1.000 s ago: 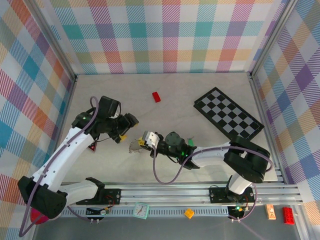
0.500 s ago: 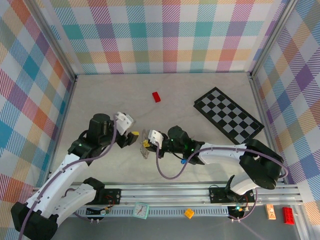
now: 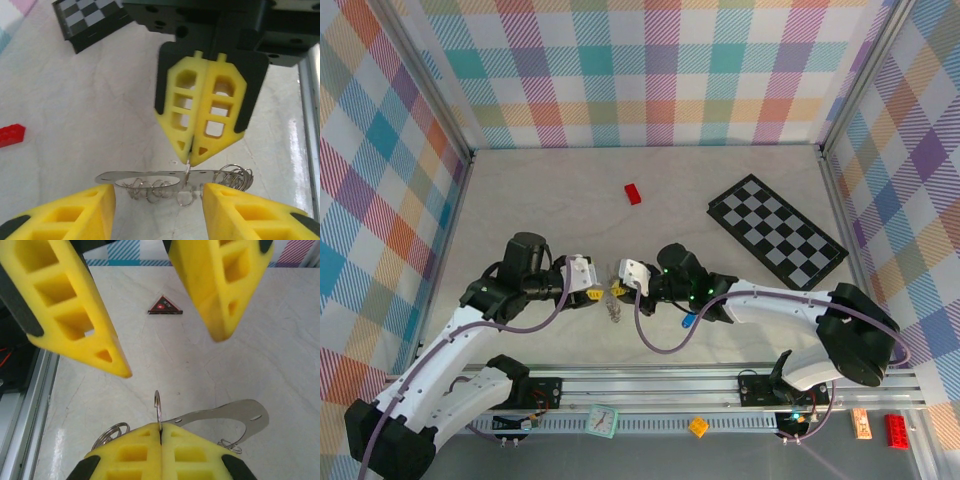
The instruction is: Put the keys on the keyring
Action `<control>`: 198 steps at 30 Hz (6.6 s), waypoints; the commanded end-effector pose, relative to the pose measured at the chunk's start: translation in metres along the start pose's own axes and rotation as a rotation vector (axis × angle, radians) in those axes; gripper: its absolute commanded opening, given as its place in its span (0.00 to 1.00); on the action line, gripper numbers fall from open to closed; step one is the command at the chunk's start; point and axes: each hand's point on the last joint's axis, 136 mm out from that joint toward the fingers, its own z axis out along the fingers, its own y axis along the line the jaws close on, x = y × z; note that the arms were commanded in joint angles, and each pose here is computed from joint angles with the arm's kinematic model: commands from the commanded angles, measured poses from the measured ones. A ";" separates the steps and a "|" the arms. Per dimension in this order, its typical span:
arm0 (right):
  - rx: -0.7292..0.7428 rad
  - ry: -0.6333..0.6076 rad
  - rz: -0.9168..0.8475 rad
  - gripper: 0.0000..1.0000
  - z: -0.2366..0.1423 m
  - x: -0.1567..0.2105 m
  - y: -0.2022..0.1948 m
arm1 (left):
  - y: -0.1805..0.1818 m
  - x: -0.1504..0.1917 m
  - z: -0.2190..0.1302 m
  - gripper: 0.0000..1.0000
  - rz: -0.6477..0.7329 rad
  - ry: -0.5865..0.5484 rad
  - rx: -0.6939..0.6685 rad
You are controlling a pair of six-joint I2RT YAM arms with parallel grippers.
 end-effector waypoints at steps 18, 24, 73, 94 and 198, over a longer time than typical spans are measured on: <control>-0.079 -0.059 -0.063 0.00 -0.012 -0.047 0.006 | -0.017 -0.005 0.013 0.12 0.035 -0.059 0.114; -0.033 -0.084 -0.054 0.17 -0.019 -0.043 0.001 | -0.022 -0.011 0.009 0.00 0.015 -0.093 0.132; -0.175 -0.109 -0.038 0.00 -0.024 -0.046 0.012 | -0.015 -0.029 0.014 0.19 -0.100 -0.234 0.088; 0.017 -0.095 0.016 0.31 -0.046 -0.020 -0.010 | -0.015 -0.032 0.012 0.00 -0.072 -0.242 0.084; 0.869 0.425 1.662 0.00 -0.114 0.181 -0.048 | -0.010 -0.034 0.008 0.00 -0.117 -0.220 0.063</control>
